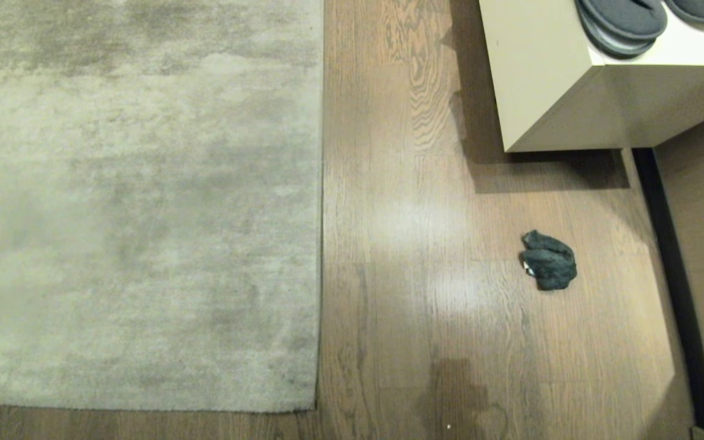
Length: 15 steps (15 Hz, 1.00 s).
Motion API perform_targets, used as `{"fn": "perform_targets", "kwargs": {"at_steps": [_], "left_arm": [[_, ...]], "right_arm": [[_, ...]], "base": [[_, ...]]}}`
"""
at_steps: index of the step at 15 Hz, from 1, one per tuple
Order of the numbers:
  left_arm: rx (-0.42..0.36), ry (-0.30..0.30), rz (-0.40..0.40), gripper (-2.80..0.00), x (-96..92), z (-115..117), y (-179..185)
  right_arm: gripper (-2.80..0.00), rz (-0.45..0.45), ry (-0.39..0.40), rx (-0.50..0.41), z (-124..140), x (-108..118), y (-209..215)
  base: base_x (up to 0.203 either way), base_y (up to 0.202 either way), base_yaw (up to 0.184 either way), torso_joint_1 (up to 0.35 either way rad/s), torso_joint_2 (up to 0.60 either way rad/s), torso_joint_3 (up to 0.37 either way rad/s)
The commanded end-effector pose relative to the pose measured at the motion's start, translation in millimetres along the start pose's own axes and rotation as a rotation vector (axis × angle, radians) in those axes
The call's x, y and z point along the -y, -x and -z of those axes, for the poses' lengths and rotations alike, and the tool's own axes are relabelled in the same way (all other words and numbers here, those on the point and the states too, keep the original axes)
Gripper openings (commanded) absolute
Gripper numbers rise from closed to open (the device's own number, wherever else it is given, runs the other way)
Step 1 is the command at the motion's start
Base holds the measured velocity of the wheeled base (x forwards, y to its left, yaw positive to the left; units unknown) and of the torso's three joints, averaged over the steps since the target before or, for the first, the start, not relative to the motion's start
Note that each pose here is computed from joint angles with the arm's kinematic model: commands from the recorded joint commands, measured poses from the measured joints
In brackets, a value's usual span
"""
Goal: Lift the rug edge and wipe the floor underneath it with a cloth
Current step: Pick up the rag
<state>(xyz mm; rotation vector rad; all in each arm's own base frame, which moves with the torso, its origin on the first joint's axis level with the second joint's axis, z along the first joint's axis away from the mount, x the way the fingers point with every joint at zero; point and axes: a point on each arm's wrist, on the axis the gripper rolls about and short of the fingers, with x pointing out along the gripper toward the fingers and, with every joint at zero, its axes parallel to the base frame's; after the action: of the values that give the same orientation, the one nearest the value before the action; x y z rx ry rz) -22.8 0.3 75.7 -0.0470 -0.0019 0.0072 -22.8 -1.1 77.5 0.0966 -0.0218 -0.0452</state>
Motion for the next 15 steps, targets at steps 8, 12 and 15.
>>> {"fn": "perform_targets", "kwargs": {"at_steps": [8,12,15], "left_arm": [[-0.002,0.001,-0.001,-2.80,0.0,0.0,-0.1],[-0.002,0.001,-0.001,-2.80,0.0,0.0,-0.1],[-0.002,0.001,-0.001,-2.80,0.0,0.0,-0.1]], "right_arm": [[-2.80,0.000,0.000,-0.001,0.0,0.0,-0.1],[-2.80,0.001,0.000,0.000,-0.1,0.0,-0.1],[-2.80,0.000,0.000,-0.001,0.0,0.0,-0.1]], "base": [[0.000,0.000,0.000,0.003,0.00,-0.197],[0.000,0.000,0.000,0.002,0.00,-0.198],[0.000,0.000,0.000,0.004,0.00,-0.197]]}}
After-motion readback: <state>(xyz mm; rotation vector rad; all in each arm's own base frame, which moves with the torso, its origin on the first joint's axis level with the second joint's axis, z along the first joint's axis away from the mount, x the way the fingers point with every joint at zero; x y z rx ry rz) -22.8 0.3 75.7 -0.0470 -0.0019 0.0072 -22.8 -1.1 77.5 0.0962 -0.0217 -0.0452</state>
